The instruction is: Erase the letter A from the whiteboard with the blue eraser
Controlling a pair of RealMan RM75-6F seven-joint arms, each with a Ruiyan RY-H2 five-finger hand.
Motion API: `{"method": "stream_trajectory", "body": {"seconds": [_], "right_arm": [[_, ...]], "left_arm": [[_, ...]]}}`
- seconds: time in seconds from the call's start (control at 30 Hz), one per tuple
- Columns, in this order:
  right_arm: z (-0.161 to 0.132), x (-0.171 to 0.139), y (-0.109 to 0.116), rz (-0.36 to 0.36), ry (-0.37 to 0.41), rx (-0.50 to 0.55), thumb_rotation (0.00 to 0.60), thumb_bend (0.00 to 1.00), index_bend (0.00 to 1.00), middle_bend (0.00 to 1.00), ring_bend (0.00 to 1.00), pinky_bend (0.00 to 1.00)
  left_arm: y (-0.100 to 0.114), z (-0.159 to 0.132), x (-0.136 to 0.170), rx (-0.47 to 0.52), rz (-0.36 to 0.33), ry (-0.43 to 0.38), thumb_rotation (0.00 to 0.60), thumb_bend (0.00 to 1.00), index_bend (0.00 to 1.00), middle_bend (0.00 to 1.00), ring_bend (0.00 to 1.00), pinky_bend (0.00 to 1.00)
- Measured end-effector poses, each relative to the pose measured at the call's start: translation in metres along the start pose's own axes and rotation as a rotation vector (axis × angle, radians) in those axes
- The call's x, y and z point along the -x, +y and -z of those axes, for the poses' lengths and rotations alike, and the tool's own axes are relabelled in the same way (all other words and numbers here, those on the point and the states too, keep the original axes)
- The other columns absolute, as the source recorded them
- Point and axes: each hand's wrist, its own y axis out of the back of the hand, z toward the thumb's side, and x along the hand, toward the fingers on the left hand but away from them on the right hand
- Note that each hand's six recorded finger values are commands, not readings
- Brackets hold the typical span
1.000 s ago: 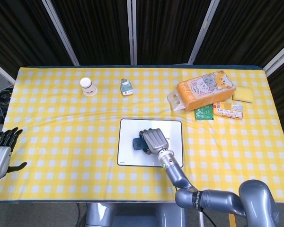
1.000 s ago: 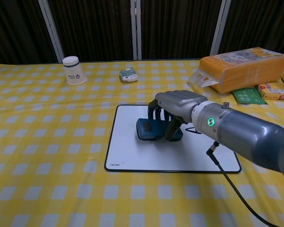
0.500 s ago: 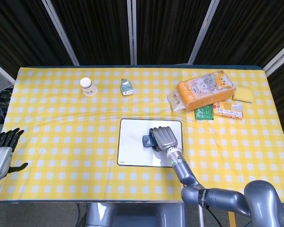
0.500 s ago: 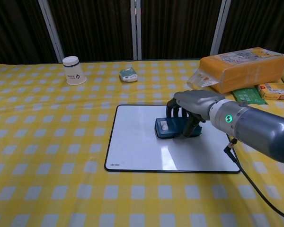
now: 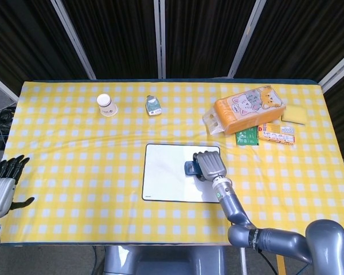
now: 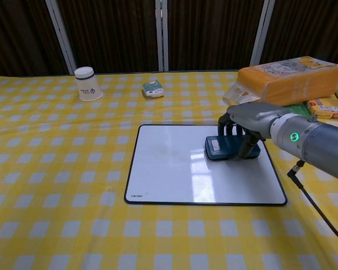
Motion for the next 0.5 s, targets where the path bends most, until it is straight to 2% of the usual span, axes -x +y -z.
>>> {"method": "stream_trajectory", "body": {"seconds": [0.5], "right_arm": [[0.048, -0.016, 0.014, 0.024, -0.098, -0.044, 0.600, 0.34, 0.86, 0.74, 0.72, 0.76]], "left_arm": [[0.000, -0.003, 0.001, -0.002, -0.002, -0.007, 0.600, 0.13, 0.00, 0.00, 0.00, 0.00]]}}
